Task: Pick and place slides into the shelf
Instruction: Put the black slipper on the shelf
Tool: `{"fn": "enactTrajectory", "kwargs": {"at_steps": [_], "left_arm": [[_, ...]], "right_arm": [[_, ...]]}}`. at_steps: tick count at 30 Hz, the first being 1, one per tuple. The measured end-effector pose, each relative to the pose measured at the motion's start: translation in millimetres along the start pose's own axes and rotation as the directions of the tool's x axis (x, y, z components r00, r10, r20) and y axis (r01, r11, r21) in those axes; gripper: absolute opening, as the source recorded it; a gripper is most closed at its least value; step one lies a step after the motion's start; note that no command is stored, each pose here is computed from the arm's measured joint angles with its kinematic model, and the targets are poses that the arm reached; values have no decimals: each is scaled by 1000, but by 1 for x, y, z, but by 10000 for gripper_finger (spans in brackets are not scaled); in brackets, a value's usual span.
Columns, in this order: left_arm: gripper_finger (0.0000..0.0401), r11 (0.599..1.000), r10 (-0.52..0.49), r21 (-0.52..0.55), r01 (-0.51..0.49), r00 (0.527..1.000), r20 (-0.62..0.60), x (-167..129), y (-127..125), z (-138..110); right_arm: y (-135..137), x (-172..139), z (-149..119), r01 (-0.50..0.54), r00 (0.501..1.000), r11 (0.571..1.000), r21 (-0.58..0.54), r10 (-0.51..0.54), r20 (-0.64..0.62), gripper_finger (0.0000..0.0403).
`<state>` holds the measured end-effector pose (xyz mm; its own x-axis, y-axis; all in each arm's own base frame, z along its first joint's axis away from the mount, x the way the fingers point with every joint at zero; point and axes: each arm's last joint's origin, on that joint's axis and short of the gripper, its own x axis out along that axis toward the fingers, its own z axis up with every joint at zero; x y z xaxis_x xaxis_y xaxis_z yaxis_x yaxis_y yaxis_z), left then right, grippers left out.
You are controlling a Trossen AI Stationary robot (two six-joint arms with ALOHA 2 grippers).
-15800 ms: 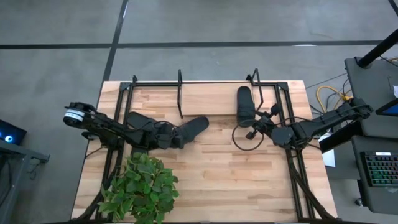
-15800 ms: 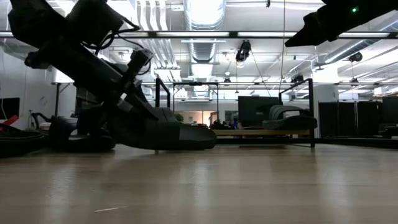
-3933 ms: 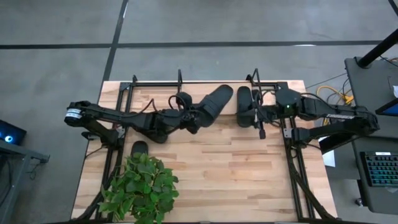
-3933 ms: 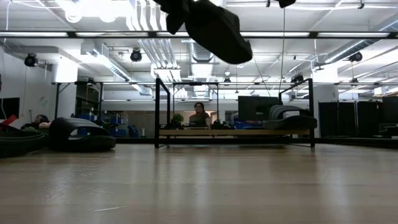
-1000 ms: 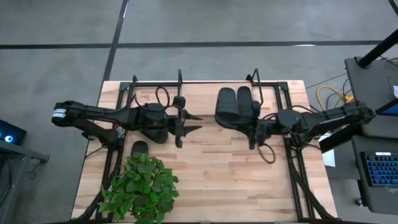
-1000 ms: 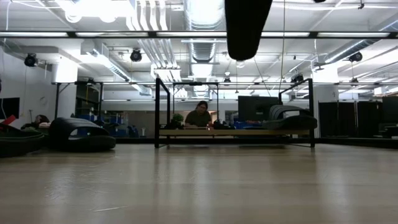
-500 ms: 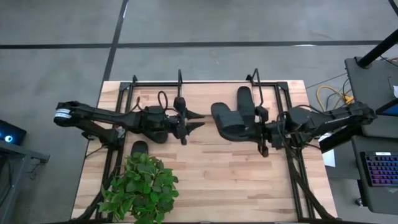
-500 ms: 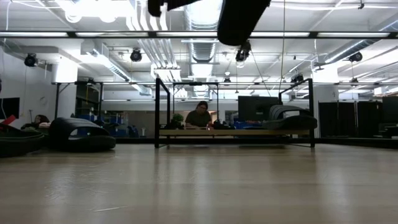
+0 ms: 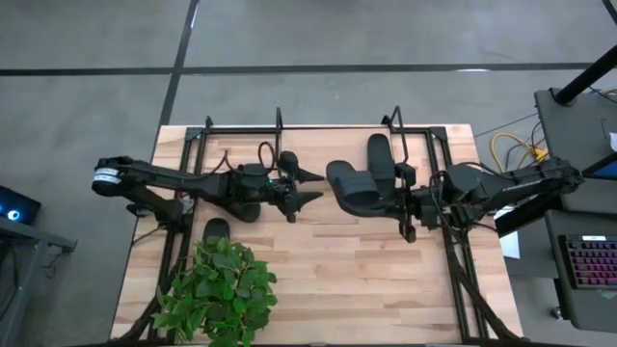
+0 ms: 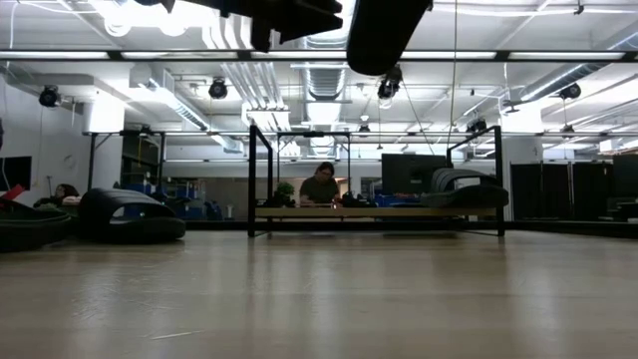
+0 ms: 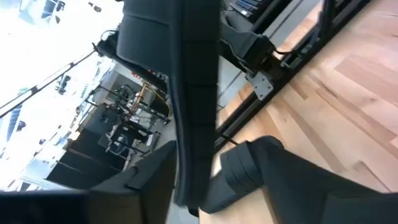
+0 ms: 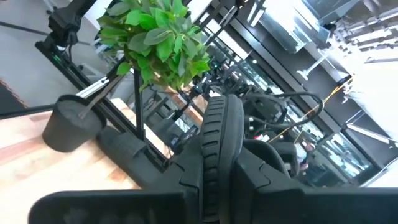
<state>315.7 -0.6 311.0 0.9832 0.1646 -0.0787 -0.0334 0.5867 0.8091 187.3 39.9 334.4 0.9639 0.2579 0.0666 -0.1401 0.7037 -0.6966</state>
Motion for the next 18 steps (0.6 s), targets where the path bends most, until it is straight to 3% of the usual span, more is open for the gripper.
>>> {"fn": "enactTrajectory", "kwargs": {"at_steps": [5, 18], "left_arm": [[259, 997, 77, -6, -77, 997, -27, 10, 3, 1], [255, 996, 82, -15, -83, 994, -65, 29, 0, -4]], "right_arm": [[2, 4, -2, -9, 1000, 1000, 3, 9, -6, 31], [1, 6, 0, -9, 999, 1000, -27, 10, 35, 31]]}}
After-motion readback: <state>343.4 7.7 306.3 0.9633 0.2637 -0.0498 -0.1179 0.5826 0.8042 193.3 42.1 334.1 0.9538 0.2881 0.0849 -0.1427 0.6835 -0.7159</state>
